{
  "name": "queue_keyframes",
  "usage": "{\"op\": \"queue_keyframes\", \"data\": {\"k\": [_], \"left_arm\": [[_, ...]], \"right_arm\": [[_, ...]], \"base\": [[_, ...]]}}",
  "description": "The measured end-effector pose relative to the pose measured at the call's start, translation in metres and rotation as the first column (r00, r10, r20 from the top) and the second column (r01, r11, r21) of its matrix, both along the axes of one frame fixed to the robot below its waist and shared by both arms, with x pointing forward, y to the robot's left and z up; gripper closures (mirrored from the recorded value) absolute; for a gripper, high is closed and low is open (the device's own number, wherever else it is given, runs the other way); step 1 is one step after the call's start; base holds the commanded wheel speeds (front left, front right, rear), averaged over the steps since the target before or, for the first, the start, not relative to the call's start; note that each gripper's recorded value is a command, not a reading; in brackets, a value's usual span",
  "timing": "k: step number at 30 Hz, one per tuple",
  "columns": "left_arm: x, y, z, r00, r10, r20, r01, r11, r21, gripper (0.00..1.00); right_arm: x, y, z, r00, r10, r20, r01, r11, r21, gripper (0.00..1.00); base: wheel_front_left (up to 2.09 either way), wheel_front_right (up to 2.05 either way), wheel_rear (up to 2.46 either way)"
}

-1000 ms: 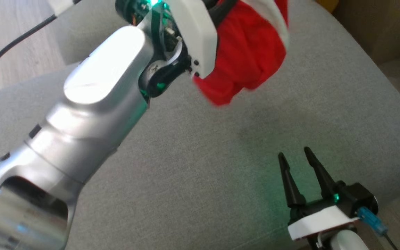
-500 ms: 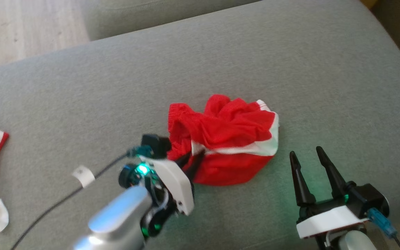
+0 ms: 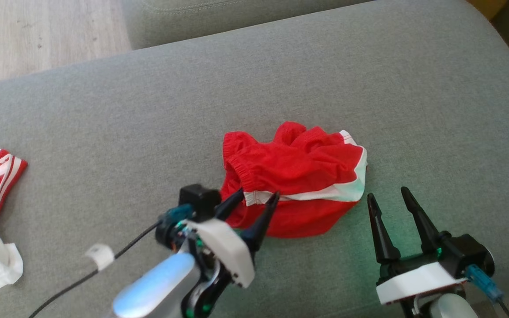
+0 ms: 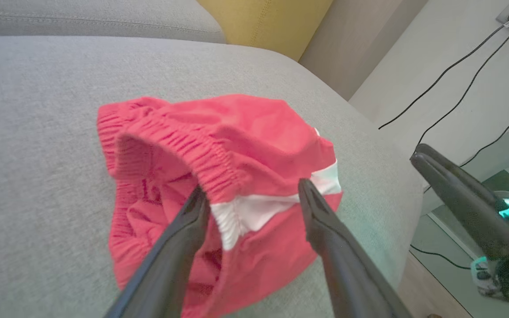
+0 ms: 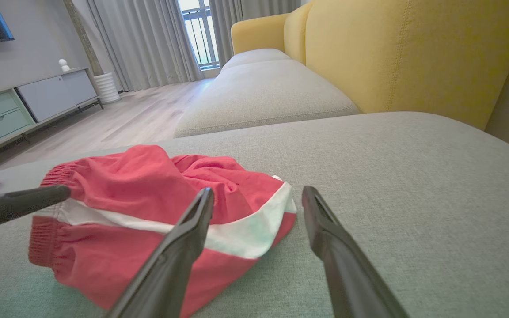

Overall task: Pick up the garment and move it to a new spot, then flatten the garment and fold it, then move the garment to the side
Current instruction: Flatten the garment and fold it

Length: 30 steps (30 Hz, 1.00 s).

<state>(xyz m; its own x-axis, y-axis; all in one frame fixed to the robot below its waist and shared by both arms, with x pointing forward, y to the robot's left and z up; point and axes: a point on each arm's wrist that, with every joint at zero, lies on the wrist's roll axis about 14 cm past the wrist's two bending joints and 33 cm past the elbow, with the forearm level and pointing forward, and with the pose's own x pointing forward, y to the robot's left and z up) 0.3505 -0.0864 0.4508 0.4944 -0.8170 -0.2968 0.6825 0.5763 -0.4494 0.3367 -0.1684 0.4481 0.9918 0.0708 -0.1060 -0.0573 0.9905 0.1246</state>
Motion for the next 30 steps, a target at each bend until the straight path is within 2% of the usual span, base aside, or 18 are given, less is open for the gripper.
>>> {"op": "queue_keyframes", "data": {"k": [10, 13, 14, 16, 18, 20, 26, 30], "left_arm": [[-0.011, 0.015, -0.011, 0.999, 0.026, -0.047, -0.025, 1.000, 0.012, 0.00], [-0.009, 0.016, -0.010, 0.999, 0.028, -0.046, -0.027, 1.000, 0.012, 0.10], [-0.008, 0.016, -0.010, 0.999, 0.030, -0.045, -0.030, 0.999, 0.012, 0.15], [-0.008, 0.015, -0.010, 0.999, 0.030, -0.045, -0.029, 1.000, 0.011, 0.50], [-0.007, 0.015, -0.009, 0.999, 0.029, -0.044, -0.028, 1.000, 0.008, 0.70], [-0.007, 0.015, -0.008, 0.998, 0.030, -0.047, -0.030, 1.000, 0.006, 1.00], [-0.012, -0.001, 0.011, 0.997, -0.034, -0.075, 0.028, 0.996, -0.081, 1.00], [-0.004, -0.033, 0.052, 0.988, -0.156, 0.020, 0.157, 0.980, -0.124, 1.00]], "right_arm": [[-0.002, -0.004, -0.001, 1.000, -0.014, -0.004, 0.014, 1.000, -0.002, 0.00], [-0.003, -0.005, -0.001, 1.000, -0.018, -0.006, 0.018, 1.000, -0.003, 0.00], [-0.003, -0.006, -0.002, 1.000, -0.019, -0.007, 0.019, 1.000, -0.003, 0.00], [-0.004, -0.006, -0.002, 1.000, -0.022, -0.008, 0.022, 1.000, -0.003, 0.00], [-0.004, -0.008, -0.002, 1.000, -0.026, -0.008, 0.026, 1.000, -0.004, 0.00], [-0.006, -0.009, -0.001, 1.000, -0.030, -0.005, 0.030, 1.000, -0.004, 0.00], [-0.011, -0.015, 0.004, 0.999, -0.052, 0.012, 0.052, 0.999, -0.007, 0.00], [-0.016, -0.018, 0.007, 0.998, -0.066, 0.019, 0.066, 0.998, -0.007, 0.00]], "base": [[0.00, 0.00, 0.00], [0.00, 0.00, 0.00], [0.00, 0.00, 0.00], [0.00, 0.00, 0.00], [0.00, 0.00, 0.00], [0.00, 0.00, 0.00], [0.00, 0.00, 0.00], [0.00, 0.00, 0.00]]}}
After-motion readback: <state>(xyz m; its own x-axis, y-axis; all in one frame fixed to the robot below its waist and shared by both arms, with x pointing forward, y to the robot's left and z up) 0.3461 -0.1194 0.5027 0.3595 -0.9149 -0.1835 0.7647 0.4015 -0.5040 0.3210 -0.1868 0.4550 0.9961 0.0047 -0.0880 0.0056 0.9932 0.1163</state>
